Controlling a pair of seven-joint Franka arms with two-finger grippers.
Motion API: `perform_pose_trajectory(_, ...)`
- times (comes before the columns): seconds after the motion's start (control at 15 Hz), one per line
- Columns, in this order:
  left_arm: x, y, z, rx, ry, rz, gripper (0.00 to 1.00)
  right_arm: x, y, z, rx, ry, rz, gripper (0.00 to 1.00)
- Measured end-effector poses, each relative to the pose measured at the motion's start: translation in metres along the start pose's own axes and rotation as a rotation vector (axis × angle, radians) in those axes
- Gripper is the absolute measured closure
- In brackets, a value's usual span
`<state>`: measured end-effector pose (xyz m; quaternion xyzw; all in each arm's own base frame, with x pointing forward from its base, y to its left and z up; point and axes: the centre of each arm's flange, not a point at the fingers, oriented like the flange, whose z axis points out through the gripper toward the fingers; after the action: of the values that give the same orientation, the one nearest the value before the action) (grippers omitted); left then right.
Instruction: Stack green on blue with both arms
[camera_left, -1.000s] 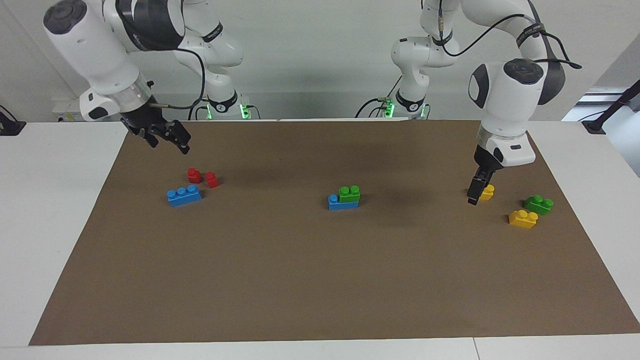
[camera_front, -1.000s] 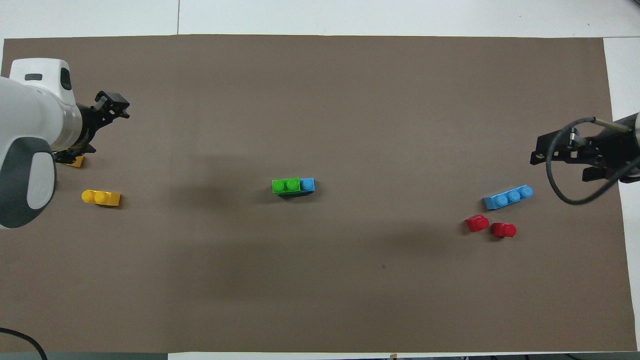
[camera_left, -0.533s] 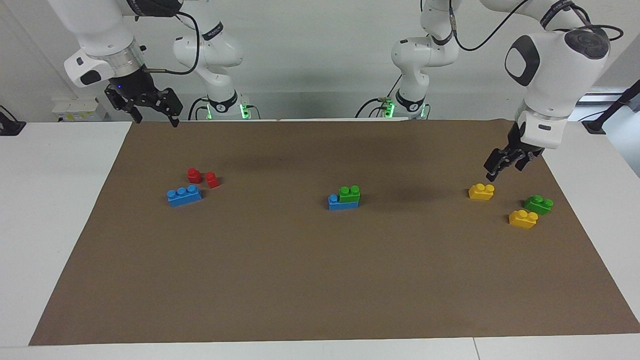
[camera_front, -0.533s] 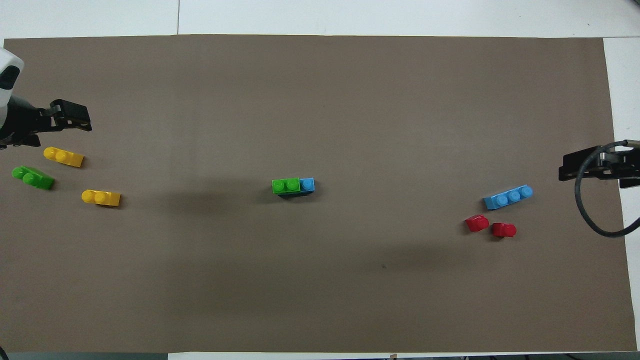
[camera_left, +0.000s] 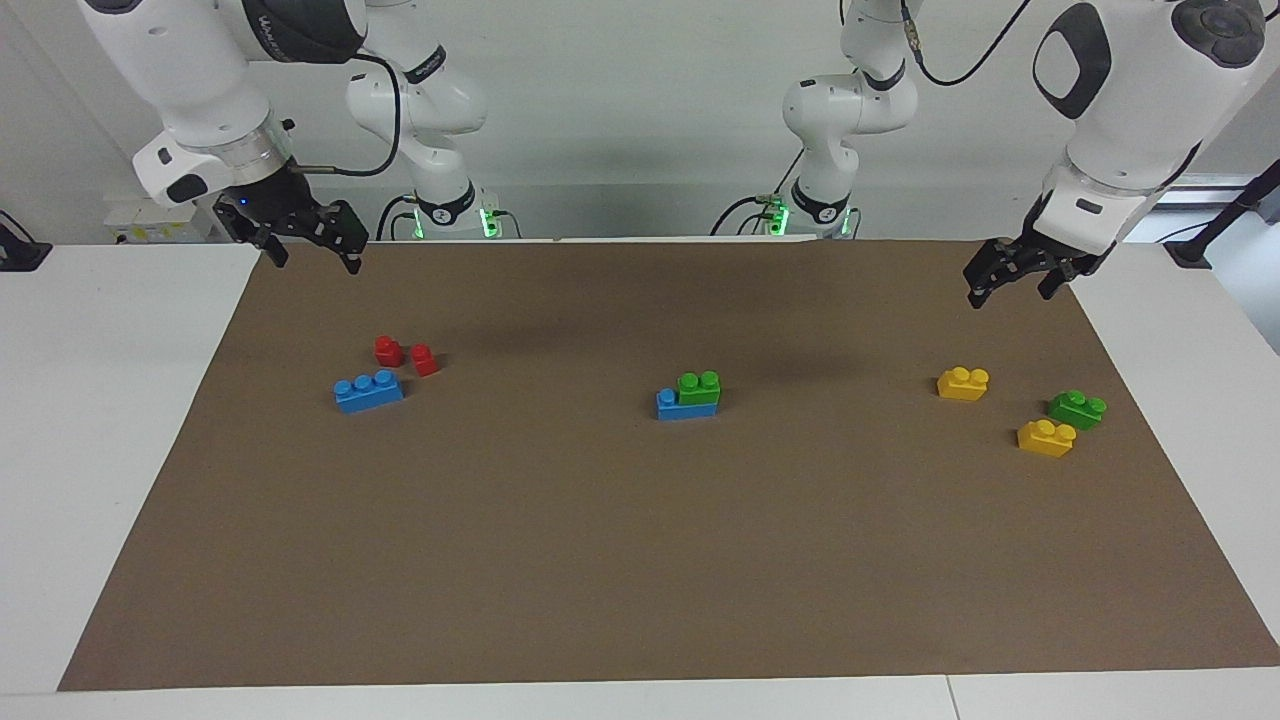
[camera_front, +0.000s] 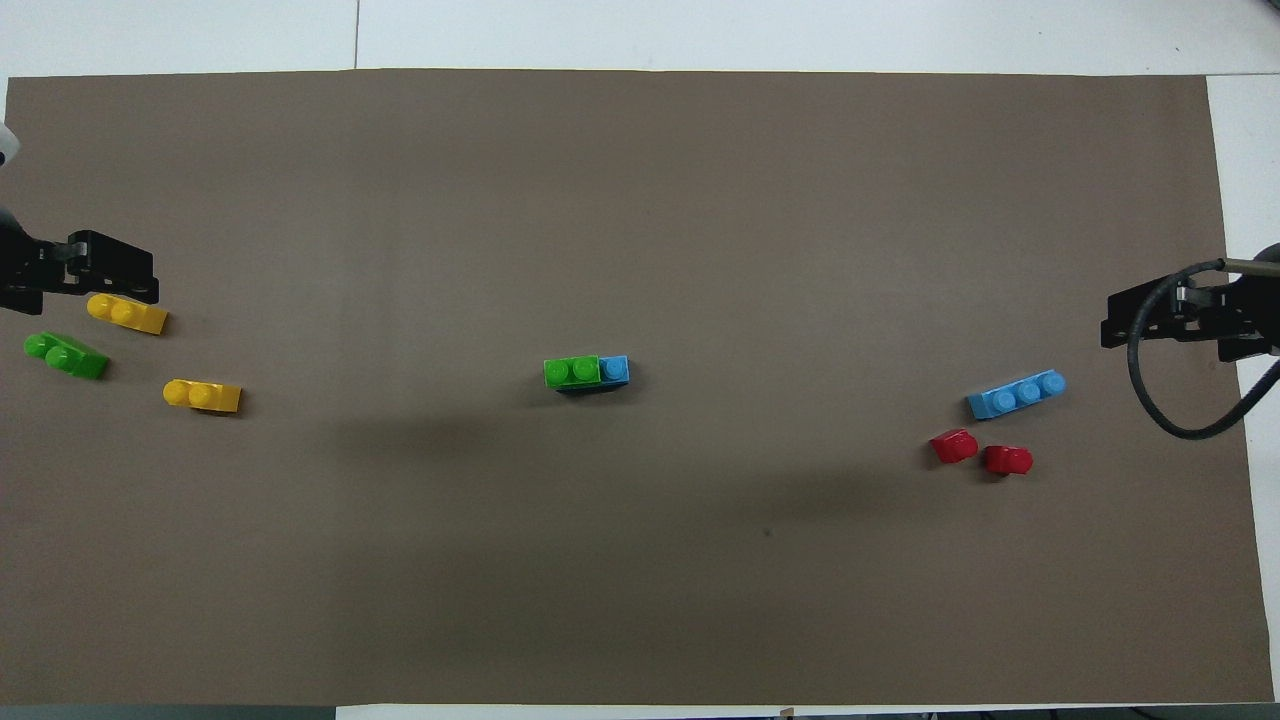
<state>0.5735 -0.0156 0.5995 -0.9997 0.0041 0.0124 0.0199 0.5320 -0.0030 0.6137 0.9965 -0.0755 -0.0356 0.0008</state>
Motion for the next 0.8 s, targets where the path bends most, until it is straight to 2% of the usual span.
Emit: perform_pose_trajectory(0.8, 0.0000, 0.0041, -0.0003, -0.007, 0.001, 0.034, 0.00, 0.0002, 0.0001, 0.0002, 0.000, 0.000, 0.000, 0.01)
